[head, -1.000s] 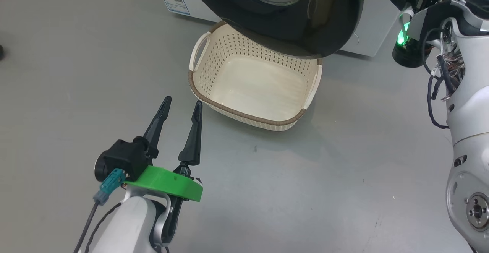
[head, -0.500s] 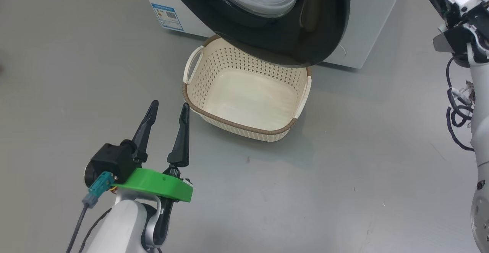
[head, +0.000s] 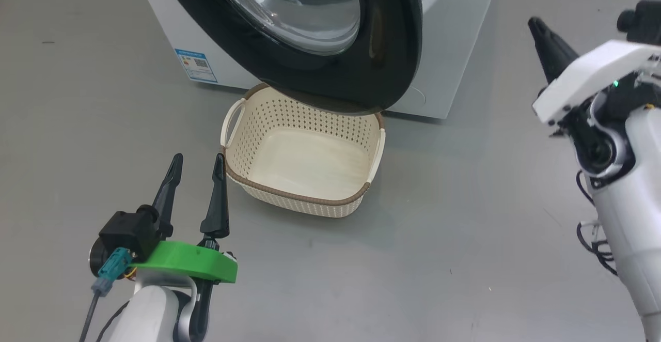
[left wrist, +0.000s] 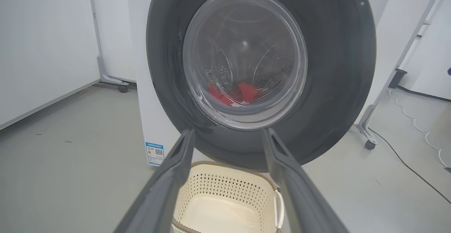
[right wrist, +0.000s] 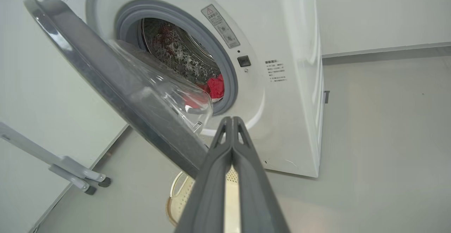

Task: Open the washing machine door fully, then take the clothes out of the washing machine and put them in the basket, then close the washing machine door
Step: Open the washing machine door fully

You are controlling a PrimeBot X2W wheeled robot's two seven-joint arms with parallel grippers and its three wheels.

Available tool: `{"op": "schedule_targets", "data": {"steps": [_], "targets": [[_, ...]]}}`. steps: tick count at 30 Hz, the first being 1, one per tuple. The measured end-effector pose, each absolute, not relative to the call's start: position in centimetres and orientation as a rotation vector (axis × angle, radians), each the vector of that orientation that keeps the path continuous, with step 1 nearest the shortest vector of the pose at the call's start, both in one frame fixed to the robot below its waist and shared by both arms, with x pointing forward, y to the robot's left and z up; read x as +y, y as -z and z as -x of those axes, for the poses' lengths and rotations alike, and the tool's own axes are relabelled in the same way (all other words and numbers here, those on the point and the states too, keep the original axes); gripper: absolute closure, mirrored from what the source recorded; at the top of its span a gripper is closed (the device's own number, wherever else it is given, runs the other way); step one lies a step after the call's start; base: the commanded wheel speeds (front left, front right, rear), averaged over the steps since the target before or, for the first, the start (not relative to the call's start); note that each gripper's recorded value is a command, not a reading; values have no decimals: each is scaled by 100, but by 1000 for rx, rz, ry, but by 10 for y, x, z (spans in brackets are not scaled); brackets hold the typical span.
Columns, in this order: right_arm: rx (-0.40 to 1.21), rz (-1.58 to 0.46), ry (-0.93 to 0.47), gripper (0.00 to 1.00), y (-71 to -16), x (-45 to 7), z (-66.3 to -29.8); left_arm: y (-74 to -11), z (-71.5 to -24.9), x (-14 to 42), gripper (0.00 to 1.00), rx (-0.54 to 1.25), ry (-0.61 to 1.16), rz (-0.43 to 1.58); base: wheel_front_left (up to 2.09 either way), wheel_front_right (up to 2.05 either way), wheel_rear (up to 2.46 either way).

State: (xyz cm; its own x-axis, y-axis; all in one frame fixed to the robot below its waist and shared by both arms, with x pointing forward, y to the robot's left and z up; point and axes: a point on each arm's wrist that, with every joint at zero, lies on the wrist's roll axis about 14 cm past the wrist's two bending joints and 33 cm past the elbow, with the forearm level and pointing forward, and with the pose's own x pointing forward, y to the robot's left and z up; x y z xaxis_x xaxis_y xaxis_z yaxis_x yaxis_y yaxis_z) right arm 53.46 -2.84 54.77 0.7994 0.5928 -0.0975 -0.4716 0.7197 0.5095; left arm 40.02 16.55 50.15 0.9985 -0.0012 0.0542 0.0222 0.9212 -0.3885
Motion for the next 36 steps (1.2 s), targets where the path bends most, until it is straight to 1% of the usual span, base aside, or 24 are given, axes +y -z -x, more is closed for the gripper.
{"op": "schedule_targets", "data": {"steps": [3,6,19,20,21,22,23,24,28,32,36], "targets": [[259,-415,-562,100,-528,-45,-515,-505,-399,162,0,-63,23,398,0,0,0],[230,-372,-528,100,-521,-61,-501,-507,-397,160,0,-69,28,397,0,0,0],[107,-301,-343,100,-500,-126,-449,-515,-391,147,0,-84,70,404,0,0,0],[101,-305,-318,86,-498,-131,-447,-515,-391,146,0,-87,73,404,0,0,0],[97,-309,-301,86,-496,-134,-444,-516,-391,146,0,-88,75,405,0,0,0],[91,-311,-283,42,-494,-138,-442,-516,-391,145,0,-89,77,405,0,0,0],[83,-313,-268,4,-493,-140,-440,-517,-392,145,0,-89,78,405,0,0,0],[75,-319,-262,0,-493,-141,-438,-517,-392,145,0,-91,78,405,0,0,0],[44,-319,-243,0,-495,-142,-433,-518,-394,147,0,-96,72,405,0,0,0],[59,-320,-201,0,-487,-149,-426,-514,-395,144,0,-84,80,408,0,0,0],[66,-326,-188,0,-482,-149,-420,-511,-395,140,0,-74,87,405,0,0,0]]}}
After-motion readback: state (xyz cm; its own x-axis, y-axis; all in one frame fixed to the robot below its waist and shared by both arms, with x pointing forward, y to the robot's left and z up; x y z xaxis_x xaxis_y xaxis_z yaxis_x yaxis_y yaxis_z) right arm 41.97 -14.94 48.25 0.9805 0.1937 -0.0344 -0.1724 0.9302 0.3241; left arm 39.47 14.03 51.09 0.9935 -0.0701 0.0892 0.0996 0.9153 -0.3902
